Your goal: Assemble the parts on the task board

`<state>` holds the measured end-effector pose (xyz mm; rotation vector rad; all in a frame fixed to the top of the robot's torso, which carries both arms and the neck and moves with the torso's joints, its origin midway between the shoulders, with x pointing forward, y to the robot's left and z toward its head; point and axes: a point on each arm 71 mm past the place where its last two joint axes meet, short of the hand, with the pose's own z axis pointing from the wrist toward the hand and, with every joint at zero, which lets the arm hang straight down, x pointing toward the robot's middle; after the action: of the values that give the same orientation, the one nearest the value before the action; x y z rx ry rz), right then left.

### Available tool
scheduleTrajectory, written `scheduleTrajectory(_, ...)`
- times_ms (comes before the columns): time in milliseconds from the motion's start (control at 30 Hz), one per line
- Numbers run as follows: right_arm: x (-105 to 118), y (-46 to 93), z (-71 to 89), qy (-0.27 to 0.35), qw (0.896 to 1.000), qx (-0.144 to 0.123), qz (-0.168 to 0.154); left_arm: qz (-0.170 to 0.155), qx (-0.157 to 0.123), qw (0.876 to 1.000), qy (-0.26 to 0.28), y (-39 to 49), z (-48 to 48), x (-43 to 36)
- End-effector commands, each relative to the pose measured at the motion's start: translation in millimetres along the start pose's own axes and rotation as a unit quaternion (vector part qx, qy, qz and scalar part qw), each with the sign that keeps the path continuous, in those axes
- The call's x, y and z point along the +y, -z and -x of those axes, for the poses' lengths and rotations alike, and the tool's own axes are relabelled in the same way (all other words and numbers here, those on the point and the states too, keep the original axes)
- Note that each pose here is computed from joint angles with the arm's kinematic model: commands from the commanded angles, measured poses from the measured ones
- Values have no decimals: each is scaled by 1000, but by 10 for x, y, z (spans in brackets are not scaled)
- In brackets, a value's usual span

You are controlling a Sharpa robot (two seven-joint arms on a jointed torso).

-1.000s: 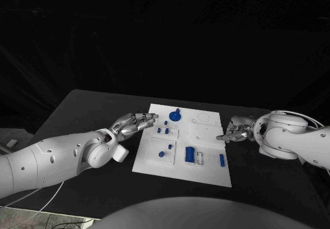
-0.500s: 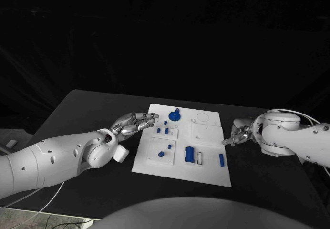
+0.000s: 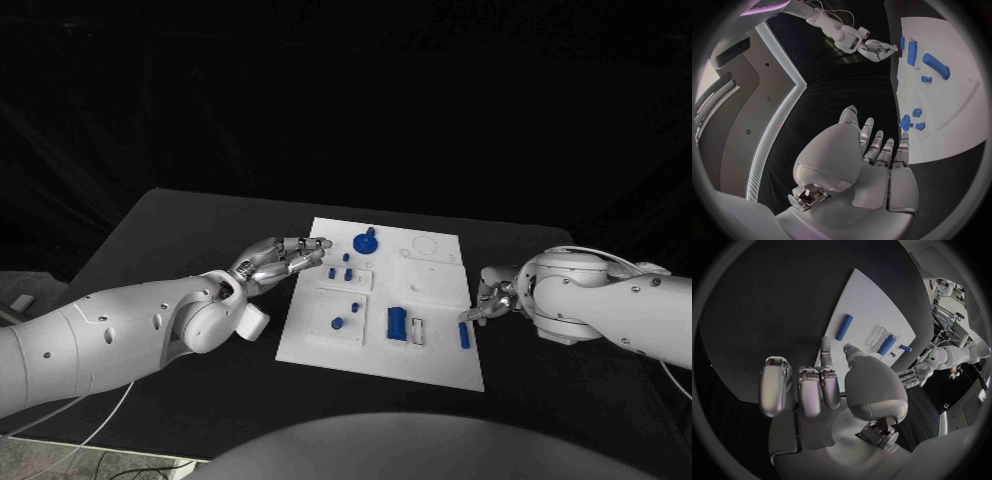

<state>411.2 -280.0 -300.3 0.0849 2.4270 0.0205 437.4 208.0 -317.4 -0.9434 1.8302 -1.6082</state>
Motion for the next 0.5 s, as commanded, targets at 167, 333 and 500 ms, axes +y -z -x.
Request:
scheduleTrajectory(167,29,-41,-78,-12,1000,5,-5,-6,5,1000,2,-4,-17,-8)
scheduleTrajectory(333,46,-65,-102,-12,1000,4,-5,-6,6,1000,3,-7,-20,-9)
scheduleTrajectory(500,55,-86,-109,-10,1000,1,-8,-6,5,1000,2,-5,-17,-8)
